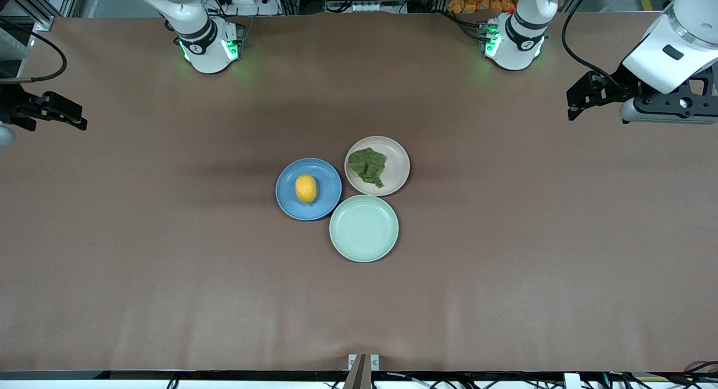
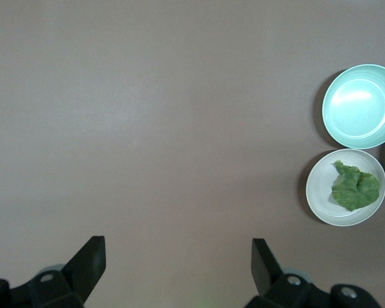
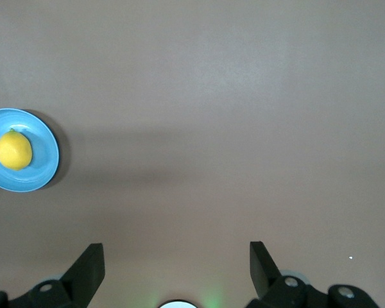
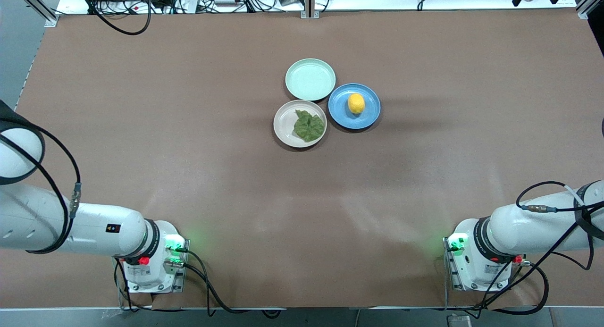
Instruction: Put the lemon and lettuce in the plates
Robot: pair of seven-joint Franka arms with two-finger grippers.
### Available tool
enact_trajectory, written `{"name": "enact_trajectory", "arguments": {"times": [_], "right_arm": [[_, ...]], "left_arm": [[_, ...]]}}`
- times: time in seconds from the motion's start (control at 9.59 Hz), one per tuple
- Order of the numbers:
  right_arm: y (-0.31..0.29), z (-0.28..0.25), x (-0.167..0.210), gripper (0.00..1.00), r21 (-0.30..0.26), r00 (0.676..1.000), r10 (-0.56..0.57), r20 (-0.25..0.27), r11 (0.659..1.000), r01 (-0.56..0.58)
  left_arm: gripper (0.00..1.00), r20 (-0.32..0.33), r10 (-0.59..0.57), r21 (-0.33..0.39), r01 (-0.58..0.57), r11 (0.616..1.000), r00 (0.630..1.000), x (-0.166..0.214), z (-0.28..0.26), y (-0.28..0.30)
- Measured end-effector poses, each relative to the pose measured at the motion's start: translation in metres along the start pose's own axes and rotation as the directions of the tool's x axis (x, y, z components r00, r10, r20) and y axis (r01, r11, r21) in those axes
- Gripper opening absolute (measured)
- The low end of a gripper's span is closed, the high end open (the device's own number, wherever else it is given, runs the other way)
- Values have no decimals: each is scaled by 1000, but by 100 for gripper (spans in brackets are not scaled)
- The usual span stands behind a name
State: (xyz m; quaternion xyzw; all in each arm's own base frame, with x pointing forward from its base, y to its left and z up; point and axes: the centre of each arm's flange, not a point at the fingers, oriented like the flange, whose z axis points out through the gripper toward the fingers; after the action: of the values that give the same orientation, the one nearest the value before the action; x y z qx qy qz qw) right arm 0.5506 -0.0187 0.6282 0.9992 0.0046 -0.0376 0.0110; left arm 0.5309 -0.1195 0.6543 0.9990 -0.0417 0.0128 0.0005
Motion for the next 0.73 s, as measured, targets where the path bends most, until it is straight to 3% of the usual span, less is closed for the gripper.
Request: {"name": "enact_trajectory", "arguments": {"times": [0.21,0.73], "right_arm": [[-9,-6,12,100,-5,996,-7,-86,1000,7],[-5,-7,14,100,-4,996,3,-94,1000,-4]], "left_arm": [[100,0,0,0,0,1000,1000,0,0,0],[100,0,0,0,0,1000,1000,0,0,0]]}}
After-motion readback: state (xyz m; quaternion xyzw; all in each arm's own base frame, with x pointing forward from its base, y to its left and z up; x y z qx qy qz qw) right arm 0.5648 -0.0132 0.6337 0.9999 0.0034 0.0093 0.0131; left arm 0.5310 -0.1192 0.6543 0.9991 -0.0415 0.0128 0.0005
